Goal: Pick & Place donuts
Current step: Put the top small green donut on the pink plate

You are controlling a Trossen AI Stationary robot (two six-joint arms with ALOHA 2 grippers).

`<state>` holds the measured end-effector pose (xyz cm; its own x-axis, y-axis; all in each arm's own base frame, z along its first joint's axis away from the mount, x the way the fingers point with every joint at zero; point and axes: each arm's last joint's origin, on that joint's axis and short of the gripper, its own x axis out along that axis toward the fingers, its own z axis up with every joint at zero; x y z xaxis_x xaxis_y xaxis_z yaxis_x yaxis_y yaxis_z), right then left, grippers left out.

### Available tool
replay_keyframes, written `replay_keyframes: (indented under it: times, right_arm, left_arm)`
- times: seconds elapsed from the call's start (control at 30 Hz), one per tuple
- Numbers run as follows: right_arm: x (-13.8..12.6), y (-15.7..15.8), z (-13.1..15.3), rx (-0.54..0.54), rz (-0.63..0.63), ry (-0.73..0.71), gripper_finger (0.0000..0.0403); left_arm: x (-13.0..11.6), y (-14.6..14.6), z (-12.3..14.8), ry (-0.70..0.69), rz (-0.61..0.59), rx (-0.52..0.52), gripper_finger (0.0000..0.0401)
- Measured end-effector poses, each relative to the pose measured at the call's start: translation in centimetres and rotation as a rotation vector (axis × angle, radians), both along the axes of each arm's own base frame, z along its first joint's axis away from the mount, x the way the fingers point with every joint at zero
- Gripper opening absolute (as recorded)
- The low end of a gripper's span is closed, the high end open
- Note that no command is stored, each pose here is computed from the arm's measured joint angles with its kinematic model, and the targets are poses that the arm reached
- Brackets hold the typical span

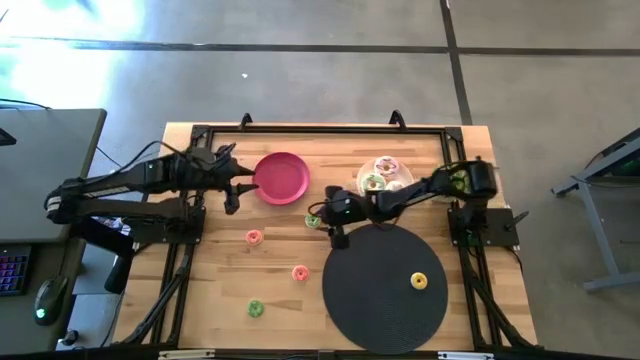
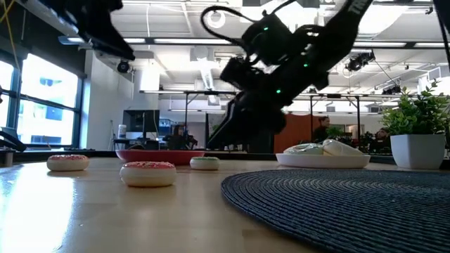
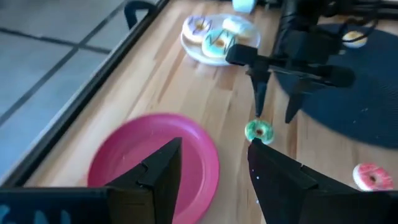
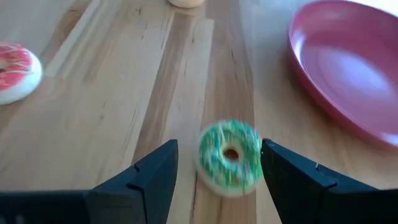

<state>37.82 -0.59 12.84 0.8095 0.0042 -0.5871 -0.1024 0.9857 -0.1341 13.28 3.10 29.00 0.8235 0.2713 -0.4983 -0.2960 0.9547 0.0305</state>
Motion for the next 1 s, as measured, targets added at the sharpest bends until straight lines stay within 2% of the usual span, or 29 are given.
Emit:
replay_keyframes:
  times: [0.1, 0.2, 0.43, 0.8, 0.9, 1.0]
  right_arm:
    - [1.2, -0.3, -0.9, -0.036, -0.004, 0.024, 0.0218]
    - [2.0, -0.9, -1.8, -0.023, -0.029, 0.057, 0.0218]
    - [2.5, -1.8, -2.5, -0.016, -0.061, 0.083, 0.0206]
    - [2.6, -2.0, -2.2, -0.035, -0.084, 0.063, 0.0088]
    - [2.8, -2.1, -1.9, -0.080, -0.083, 0.019, 0.0051]
    - [3.4, -2.3, -0.8, -0.165, -0.087, -0.097, 0.0018]
  left_arm:
    - [-0.1, 0.1, -1.5, 0.037, 0.036, -0.005, 0.0174]
    - [-0.1, 0.2, -2.6, 0.077, 0.073, 0.007, 0.0174]
    - [-0.1, 0.2, -3.5, 0.105, 0.075, 0.010, 0.0174]
    - [-0.1, 0.2, -3.5, 0.105, 0.073, 0.011, 0.0174]
    - [-0.1, 0.2, -3.5, 0.105, 0.073, 0.011, 0.0174]
    - [-0.1, 0.2, -3.5, 0.105, 0.073, 0.011, 0.0174]
